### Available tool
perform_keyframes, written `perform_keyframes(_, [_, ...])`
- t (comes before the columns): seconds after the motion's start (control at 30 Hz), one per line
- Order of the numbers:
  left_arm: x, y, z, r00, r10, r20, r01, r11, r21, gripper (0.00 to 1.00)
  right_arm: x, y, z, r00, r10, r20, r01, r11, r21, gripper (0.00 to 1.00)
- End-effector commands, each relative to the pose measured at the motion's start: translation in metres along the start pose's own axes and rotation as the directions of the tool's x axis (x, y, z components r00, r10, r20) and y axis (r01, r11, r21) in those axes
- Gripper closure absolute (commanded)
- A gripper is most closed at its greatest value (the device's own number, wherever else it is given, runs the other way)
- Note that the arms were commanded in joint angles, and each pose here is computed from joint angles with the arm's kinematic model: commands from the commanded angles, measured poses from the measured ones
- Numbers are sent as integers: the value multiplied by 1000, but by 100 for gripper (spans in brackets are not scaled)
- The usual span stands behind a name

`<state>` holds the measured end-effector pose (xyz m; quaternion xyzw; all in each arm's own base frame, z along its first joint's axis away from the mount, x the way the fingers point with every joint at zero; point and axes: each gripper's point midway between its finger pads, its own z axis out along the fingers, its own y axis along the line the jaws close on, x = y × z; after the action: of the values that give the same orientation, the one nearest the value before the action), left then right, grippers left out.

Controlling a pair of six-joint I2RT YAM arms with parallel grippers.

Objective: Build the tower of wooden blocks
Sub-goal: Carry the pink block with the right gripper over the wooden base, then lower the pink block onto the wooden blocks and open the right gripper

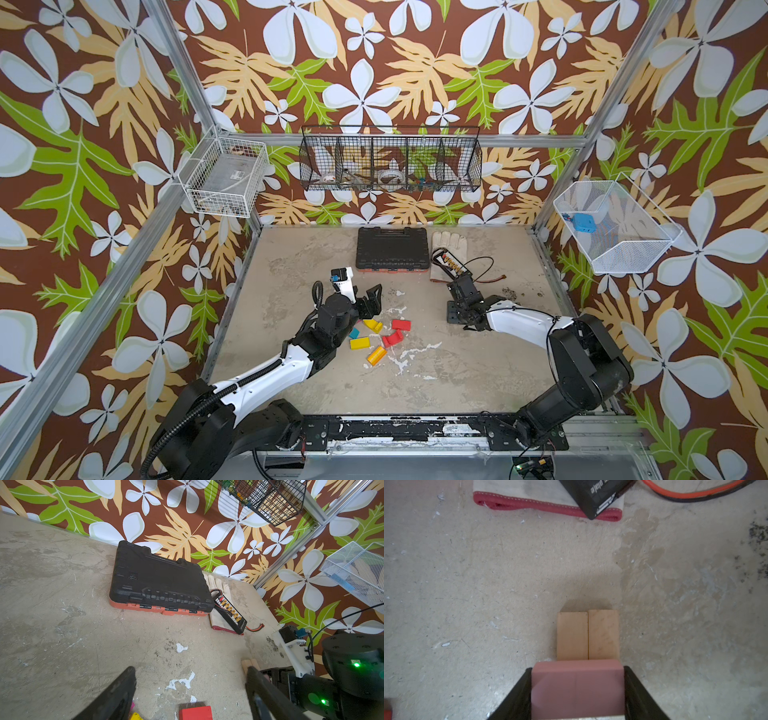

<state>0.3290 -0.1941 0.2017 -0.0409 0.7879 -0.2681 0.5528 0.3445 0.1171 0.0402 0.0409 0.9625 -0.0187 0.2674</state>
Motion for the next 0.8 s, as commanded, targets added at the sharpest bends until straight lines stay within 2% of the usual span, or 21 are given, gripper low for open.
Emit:
perform_keyframes(0.0, [-9,-5,-1,1000,-7,27,6,1000,14,16,-1,-2,2,1000,4,-3,-4,1000,17,70])
perform_keyframes(0.43, [-9,-6,-1,1000,-11,25,11,1000,21,16,-14,-13,1,1000,-14,14,13,996,83,68])
perform_keyframes(0.77, [-10,-6,-2,999,-12,29,11,1000,24,16,-12,-9,11,999,-34,-28,35,998,55,63])
